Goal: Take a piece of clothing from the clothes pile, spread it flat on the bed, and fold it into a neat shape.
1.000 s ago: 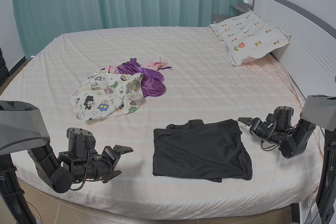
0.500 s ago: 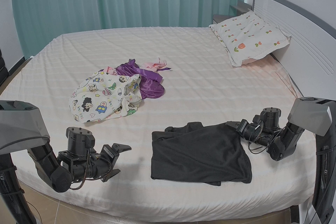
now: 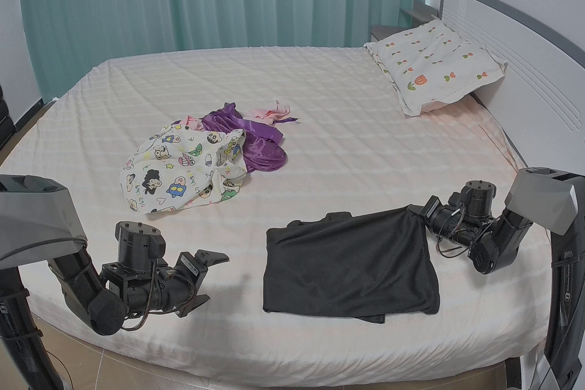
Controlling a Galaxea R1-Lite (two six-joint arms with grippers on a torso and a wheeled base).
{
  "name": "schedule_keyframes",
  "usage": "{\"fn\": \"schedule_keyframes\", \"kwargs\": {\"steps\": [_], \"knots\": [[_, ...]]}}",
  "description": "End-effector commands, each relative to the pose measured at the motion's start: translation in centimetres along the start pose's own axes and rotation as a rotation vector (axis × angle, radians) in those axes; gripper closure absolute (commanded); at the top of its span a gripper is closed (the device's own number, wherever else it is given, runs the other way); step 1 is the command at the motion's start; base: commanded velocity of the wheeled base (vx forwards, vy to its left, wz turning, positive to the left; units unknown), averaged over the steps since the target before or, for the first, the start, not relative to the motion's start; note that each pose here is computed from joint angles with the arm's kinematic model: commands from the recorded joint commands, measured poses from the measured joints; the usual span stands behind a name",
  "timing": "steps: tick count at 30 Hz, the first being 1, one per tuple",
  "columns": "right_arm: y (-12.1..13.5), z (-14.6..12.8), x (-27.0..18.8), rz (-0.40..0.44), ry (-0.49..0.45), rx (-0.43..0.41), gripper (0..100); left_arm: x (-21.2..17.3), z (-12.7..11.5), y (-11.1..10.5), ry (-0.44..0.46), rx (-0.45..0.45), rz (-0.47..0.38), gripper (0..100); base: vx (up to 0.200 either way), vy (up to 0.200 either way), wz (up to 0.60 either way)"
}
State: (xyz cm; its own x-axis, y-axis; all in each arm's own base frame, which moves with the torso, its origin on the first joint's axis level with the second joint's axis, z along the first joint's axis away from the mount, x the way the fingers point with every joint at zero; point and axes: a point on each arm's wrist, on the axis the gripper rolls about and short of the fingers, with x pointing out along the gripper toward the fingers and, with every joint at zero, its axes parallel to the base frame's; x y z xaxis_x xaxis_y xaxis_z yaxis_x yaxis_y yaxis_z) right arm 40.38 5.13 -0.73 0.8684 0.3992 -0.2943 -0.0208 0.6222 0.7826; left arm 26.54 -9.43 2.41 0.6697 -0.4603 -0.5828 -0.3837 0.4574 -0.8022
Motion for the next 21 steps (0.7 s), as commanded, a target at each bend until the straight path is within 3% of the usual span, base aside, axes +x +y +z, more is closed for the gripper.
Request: {"fn": "schedule_keyframes", "kwargs": {"steps": [1, 4, 5, 21], "knots": [[0.0, 0.1, 0.1, 0.003, -0.005, 0.007, 100, 0.0, 0.0, 0.0, 0.0, 0.0, 0.0, 0, 0.0, 0.0, 0.0], [0.0, 0.3, 0.2, 0.003, -0.009, 0.008, 100, 0.0, 0.0, 0.0, 0.0, 0.0, 0.0, 0, 0.0, 0.0, 0.0], [0.0, 0.3, 0.2, 0.003, -0.009, 0.008, 0, 0.0, 0.0, 0.0, 0.0, 0.0, 0.0, 0, 0.0, 0.0, 0.0], [0.7, 1.8, -3.3, -0.06, -0.1, 0.018, 0, 0.5, 0.0, 0.0, -0.038, 0.014, -0.021, 0, 0.0, 0.0, 0.0]]}}
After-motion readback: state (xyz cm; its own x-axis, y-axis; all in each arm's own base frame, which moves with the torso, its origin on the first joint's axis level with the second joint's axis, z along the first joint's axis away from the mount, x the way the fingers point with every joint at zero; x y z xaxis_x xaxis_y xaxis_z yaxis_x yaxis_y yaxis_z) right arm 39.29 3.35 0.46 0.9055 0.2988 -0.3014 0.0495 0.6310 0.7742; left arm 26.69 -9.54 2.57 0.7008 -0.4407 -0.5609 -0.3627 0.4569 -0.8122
